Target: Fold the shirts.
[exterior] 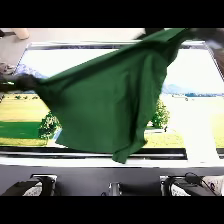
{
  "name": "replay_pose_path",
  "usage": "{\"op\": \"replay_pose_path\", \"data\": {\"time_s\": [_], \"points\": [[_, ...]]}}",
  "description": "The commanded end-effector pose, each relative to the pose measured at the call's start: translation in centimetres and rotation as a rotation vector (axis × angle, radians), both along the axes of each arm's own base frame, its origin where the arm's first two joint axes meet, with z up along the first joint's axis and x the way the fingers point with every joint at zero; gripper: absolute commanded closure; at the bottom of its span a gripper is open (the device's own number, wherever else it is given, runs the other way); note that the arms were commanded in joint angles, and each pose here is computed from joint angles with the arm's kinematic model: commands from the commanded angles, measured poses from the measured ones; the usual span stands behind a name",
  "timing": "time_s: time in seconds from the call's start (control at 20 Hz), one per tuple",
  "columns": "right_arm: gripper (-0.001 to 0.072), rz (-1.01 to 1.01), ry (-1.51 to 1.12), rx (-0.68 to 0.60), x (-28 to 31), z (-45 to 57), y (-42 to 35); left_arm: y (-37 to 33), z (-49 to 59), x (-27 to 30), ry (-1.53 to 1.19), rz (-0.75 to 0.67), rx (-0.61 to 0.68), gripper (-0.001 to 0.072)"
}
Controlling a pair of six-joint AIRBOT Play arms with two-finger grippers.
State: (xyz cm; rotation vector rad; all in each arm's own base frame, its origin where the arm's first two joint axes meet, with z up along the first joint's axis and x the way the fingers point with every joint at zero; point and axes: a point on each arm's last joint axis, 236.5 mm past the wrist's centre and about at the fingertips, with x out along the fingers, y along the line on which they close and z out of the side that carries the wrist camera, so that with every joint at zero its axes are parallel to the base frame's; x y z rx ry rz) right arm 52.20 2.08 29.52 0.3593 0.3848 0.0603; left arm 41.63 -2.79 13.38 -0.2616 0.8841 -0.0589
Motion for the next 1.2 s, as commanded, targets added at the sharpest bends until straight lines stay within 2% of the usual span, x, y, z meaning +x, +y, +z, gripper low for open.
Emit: {"op": "replay_pose_path", "data": {"time_s": [0.0,0.15,0.2,0.25,0.3,0.35,0.4,0.5,0.65,0.8,0.95,1.15], "points": [[0.0686,0.018,0.292,0.270,4.6,-12.7,3.1,-2.3,-10.9,1.1,0.245,0.002,-0.123,0.0681],[0.0685,0.076,0.591,0.325,2.6,-21.3,5.5,-4.6,-15.0,1.4,0.358,0.017,-0.248,0.0678],[0.0678,0.080,0.597,0.341,2.8,-21.6,5.8,-4.8,-15.6,1.4,0.377,0.021,-0.266,0.0613],[0.0529,0.088,0.596,0.346,2.6,-21.2,5.8,-4.4,-15.4,1.4,0.385,0.013,-0.261,0.0422],[0.0305,0.102,0.590,0.321,2.0,-20.3,5.0,-3.5,-14.6,1.2,0.390,-0.022,-0.244,0.0165],[0.0189,0.143,0.593,0.255,0.7,-19.3,3.8,-2.0,-13.6,0.6,0.405,-0.066,-0.221,0.0135],[0.0188,0.164,0.633,0.189,-1.1,-19.2,2.1,-0.1,-13.0,-0.5,0.443,-0.086,-0.195,0.0137],[0.0211,0.150,0.894,0.117,-7.5,-21.7,-2.1,4.2,-13.2,-4.3,0.558,-0.039,-0.165,0.0203],[0.0311,0.246,1.172,0.134,-16.1,-26.6,-2.1,6.1,-16.8,-11.5,0.693,0.042,-0.208,0.0203],[0.0326,0.238,1.145,0.196,-20.0,-31.2,0.3,4.1,-21.9,-17.7,0.796,0.041,-0.255,0.0202],[0.0325,0.246,1.206,0.225,-23.3,-34.0,1.3,1.5,-24.3,-19.2,0.801,0.023,-0.323,0.0202],[0.0322,0.285,1.256,0.225,-25.1,-34.9,1.7,0.8,-24.3,-16.6,0.699,0.055,-0.371,0.0202]]}}
